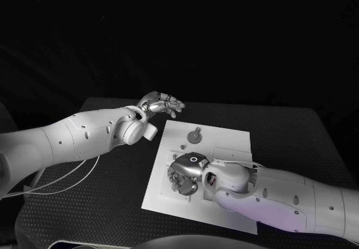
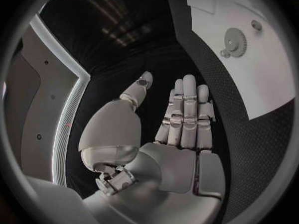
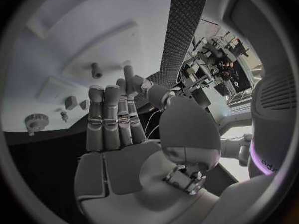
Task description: Assemble the parts on the task board
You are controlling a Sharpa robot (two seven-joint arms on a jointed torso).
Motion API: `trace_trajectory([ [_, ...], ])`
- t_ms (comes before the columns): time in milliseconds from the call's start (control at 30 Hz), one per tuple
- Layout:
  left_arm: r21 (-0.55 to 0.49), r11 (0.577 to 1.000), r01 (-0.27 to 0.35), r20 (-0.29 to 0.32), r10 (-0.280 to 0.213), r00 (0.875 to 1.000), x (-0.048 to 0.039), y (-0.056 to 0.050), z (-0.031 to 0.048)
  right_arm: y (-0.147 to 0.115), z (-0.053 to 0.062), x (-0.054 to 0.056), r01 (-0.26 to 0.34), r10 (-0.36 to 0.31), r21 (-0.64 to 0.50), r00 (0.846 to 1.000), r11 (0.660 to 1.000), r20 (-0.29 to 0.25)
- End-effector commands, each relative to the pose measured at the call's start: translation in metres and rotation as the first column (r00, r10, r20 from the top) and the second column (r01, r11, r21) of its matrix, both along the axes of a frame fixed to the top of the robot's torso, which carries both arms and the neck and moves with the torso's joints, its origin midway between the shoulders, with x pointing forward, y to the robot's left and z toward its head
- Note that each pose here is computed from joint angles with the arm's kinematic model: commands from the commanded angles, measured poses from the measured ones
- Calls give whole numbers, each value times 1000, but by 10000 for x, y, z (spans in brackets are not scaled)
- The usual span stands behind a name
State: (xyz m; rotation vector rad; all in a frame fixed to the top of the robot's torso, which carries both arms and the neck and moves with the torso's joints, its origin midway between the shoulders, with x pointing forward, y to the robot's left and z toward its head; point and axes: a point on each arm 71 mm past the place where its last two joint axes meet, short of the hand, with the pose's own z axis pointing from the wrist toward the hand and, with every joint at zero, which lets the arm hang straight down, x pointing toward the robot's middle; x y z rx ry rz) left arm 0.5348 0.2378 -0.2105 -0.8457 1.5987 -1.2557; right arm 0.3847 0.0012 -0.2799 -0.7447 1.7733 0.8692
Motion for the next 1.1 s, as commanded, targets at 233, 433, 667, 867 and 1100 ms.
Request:
trace_trajectory([
  [233,-11,1000,16,2,-15,1000,-2,-26,11,4,-50,-5,-11,12,-28,1000,1000,11],
  [433,-11,1000,15,2,-15,1000,-1,-23,11,-7,-63,-6,-11,11,-33,1000,999,12],
  [667,-11,1000,15,2,-15,1000,0,-21,10,-10,-70,-15,-17,18,-41,1000,999,4],
  [867,-10,1000,14,2,-14,1000,1,-14,9,-30,-76,-18,-20,19,-44,1000,999,-2],
  [1100,-10,1000,14,0,-14,1000,1,-11,8,-40,-76,-20,-18,18,-42,1000,999,-3],
])
